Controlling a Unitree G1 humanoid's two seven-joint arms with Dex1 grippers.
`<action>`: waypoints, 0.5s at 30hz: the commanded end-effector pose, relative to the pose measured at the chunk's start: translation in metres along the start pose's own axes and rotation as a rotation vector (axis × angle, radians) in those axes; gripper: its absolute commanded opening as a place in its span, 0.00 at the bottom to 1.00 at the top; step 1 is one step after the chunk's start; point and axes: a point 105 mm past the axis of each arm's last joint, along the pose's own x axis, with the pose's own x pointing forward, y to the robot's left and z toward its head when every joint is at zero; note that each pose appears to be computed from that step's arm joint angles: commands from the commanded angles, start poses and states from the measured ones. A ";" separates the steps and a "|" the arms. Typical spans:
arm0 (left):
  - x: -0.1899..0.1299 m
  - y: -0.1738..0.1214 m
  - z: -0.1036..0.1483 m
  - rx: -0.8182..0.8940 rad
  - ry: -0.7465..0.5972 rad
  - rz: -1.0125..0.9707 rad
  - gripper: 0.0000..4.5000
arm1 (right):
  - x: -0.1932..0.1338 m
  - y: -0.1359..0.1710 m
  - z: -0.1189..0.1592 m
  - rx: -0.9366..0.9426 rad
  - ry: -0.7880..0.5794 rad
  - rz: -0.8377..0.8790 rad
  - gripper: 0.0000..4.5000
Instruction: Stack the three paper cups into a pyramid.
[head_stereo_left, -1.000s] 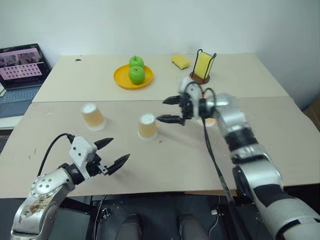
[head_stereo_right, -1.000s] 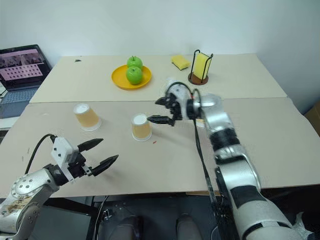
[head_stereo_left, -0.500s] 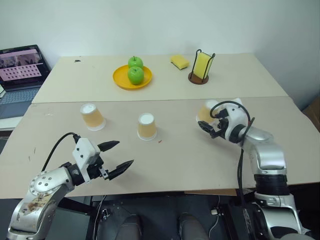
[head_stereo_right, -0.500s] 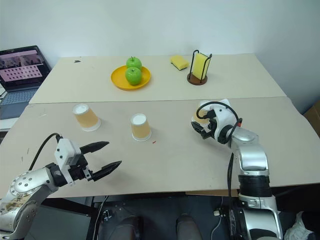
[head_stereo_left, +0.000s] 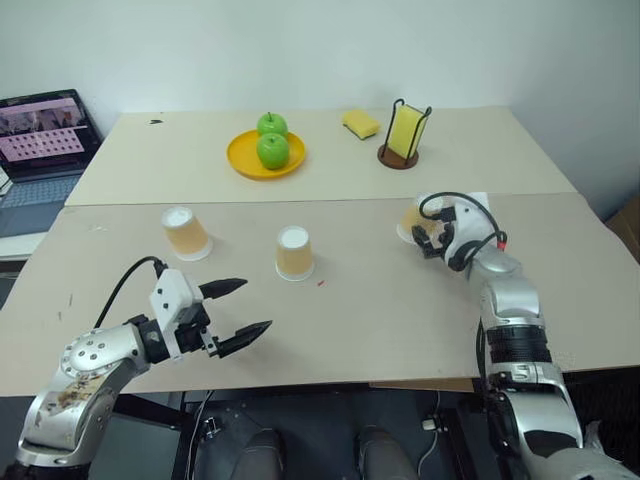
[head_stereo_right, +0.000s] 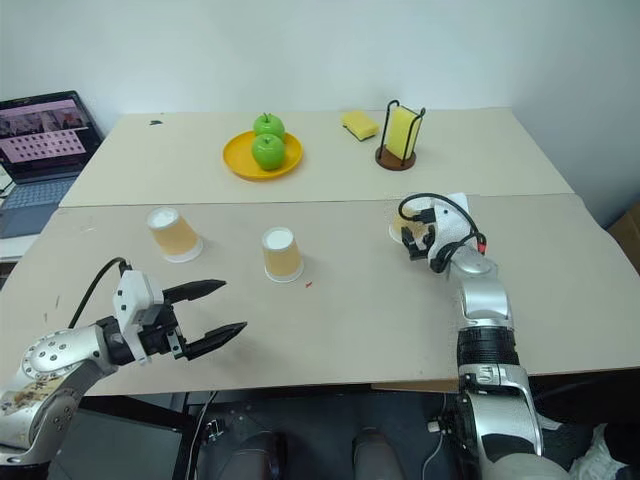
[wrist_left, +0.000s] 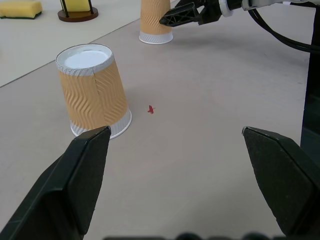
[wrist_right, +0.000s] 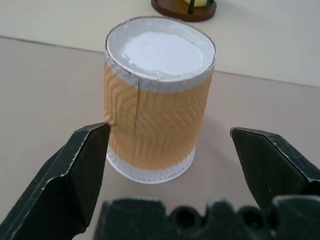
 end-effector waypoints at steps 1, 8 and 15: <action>0.000 0.000 0.006 0.041 -0.011 -0.008 1.00 | 0.002 0.006 0.030 0.043 -0.112 0.032 1.00; -0.002 0.000 0.005 0.043 -0.002 0.001 1.00 | 0.006 0.010 0.043 0.050 -0.149 0.044 1.00; -0.002 -0.001 0.004 0.040 0.000 0.010 1.00 | 0.020 0.005 0.048 0.029 -0.159 0.014 1.00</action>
